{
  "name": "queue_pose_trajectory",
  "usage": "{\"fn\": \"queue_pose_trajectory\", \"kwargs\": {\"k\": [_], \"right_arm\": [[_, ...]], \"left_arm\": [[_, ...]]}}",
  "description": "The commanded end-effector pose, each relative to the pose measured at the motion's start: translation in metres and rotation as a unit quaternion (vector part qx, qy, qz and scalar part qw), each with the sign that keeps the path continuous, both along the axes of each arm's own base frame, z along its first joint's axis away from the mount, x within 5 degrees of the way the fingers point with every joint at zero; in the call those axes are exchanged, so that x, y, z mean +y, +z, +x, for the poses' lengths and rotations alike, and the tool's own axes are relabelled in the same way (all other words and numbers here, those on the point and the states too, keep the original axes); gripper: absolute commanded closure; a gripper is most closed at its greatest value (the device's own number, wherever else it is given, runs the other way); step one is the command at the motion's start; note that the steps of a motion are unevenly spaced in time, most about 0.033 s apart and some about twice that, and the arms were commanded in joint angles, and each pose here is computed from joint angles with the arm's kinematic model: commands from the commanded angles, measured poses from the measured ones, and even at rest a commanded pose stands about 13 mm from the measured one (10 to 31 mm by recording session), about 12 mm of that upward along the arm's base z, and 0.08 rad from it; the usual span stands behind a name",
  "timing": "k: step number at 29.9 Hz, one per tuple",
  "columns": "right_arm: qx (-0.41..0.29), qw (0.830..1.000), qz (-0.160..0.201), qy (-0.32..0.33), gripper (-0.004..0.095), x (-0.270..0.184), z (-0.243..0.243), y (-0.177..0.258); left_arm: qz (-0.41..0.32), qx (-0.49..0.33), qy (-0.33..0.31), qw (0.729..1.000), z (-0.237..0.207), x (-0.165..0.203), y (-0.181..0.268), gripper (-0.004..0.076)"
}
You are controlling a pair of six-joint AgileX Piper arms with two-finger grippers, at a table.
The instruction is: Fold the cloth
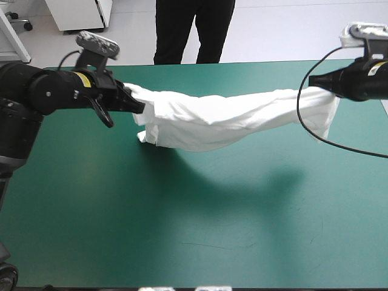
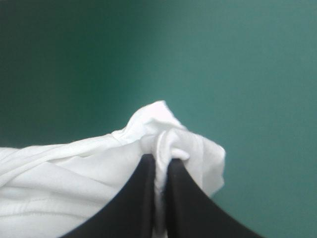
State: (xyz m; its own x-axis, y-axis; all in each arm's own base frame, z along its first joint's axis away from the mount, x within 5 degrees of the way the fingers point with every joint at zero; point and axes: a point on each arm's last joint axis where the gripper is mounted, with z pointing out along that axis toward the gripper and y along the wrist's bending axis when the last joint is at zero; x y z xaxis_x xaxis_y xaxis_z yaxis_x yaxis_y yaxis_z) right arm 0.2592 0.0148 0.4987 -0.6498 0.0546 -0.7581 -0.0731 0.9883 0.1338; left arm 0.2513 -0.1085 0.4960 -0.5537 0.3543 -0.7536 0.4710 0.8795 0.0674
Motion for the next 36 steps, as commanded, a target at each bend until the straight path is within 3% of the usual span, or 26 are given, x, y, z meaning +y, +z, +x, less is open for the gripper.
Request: {"fn": "queue_pose_trajectory", "kwargs": {"k": [1, 9, 14, 17, 19, 27, 32, 36], "right_arm": [[-0.128, 0.991, 0.005, 0.036, 0.0925, 0.006, -0.041, 0.062], [-0.322, 0.945, -0.012, 0.058, 0.0925, 0.008, -0.103, 0.138], [-0.425, 0.902, -0.01, 0.08, 0.0925, 0.012, -0.141, 0.168], [-0.455, 0.887, -0.013, 0.082, 0.0925, 0.012, -0.154, 0.176], [-0.451, 0.888, -0.015, 0.083, 0.0925, 0.012, -0.156, 0.176], [-0.37, 0.924, -0.009, 0.09, 0.0925, 0.013, -0.161, 0.155], [-0.284, 0.955, -0.002, 0.09, 0.0925, 0.013, -0.157, 0.116], [-0.195, 0.977, 0.003, 0.083, 0.0925, 0.012, -0.143, 0.067]], "left_arm": [[-0.033, -0.112, 0.008, 0.993, -0.029, 0.016, 0.055, 0.0733], [-0.116, -0.322, 0.016, 0.939, -0.075, 0.036, 0.137, 0.0733], [-0.143, -0.402, 0.022, 0.904, -0.103, 0.049, 0.166, 0.0733], [-0.15, -0.421, 0.022, 0.894, -0.116, 0.054, 0.173, 0.0733], [-0.141, -0.416, 0.02, 0.898, -0.121, 0.057, 0.172, 0.0733], [-0.098, -0.34, 0.017, 0.935, -0.137, 0.064, 0.142, 0.0733], [-0.048, -0.264, 0.037, 0.963, -0.144, 0.072, 0.089, 0.0733], [-0.018, -0.156, 0.057, 0.986, -0.133, 0.07, 0.026, 0.0733]]}}
